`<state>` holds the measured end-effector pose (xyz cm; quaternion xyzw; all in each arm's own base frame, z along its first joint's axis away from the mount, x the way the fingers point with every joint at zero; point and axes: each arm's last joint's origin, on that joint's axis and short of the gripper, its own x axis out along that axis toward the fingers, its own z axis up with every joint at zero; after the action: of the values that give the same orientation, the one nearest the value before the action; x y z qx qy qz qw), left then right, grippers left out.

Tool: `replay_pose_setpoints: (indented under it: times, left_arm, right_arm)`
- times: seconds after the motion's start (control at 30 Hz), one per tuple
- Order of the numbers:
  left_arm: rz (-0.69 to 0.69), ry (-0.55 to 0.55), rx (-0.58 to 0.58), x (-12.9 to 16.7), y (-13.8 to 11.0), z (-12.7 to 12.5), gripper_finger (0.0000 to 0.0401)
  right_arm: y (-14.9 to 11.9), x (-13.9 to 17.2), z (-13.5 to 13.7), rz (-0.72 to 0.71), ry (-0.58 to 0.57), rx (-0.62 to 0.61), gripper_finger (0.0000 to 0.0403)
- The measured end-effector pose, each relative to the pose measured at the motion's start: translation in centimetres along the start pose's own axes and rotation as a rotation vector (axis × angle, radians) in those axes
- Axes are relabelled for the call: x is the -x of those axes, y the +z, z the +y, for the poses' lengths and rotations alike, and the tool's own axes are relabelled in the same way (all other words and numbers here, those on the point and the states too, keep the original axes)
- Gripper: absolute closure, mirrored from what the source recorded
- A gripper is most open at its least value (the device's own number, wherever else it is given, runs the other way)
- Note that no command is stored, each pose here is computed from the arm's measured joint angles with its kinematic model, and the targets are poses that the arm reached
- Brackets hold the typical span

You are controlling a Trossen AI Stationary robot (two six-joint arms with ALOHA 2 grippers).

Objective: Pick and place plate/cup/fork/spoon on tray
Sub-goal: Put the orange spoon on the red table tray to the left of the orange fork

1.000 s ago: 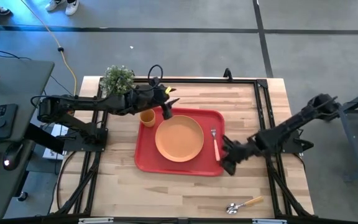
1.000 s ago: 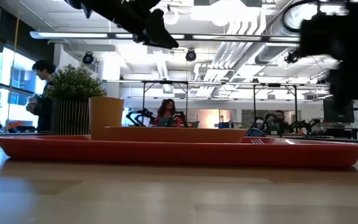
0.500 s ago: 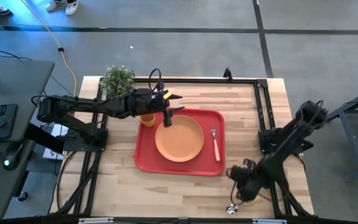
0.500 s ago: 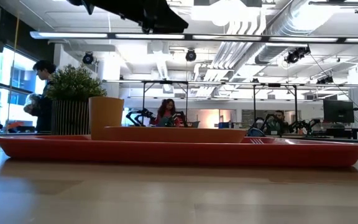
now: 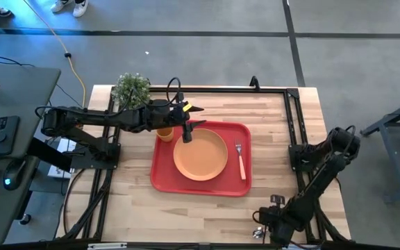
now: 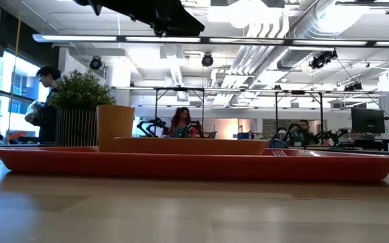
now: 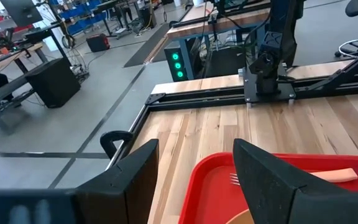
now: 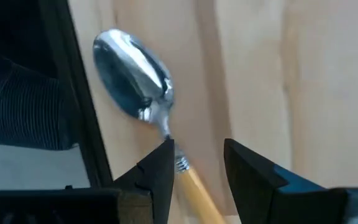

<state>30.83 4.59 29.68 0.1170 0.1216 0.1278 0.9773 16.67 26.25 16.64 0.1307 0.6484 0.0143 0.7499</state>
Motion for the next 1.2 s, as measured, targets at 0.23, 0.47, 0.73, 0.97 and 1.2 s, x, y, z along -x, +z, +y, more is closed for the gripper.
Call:
replay_pose_setpoints:
  times: [0.23,0.47,0.73,0.97,1.2]
  left_arm:
    - [0.002,0.0,0.0,0.0,0.0,0.0,0.0206]
    - [0.002,0.0,0.001,0.0,0.0,0.0,0.0206]
    - [0.003,0.001,0.001,0.0,0.0,0.0,0.0206]
    - [0.004,0.0,-0.001,0.0,0.0,0.0,0.0206]
    - [0.004,0.001,-0.057,0.0,0.0,0.0,0.0206]
  right_arm:
    - [-1.3,-1.8,0.9,-0.011,0.012,0.096,0.0274]
    - [-2.1,-3.1,1.0,0.006,-0.031,0.166,0.0274]
    - [-1.4,-3.2,0.2,0.001,-0.1,0.255,0.0318]
    - [-0.4,-3.3,-0.3,0.065,-0.076,0.255,0.0389]
    - [-0.3,-3.4,-0.5,0.026,-0.109,0.21,0.0369]
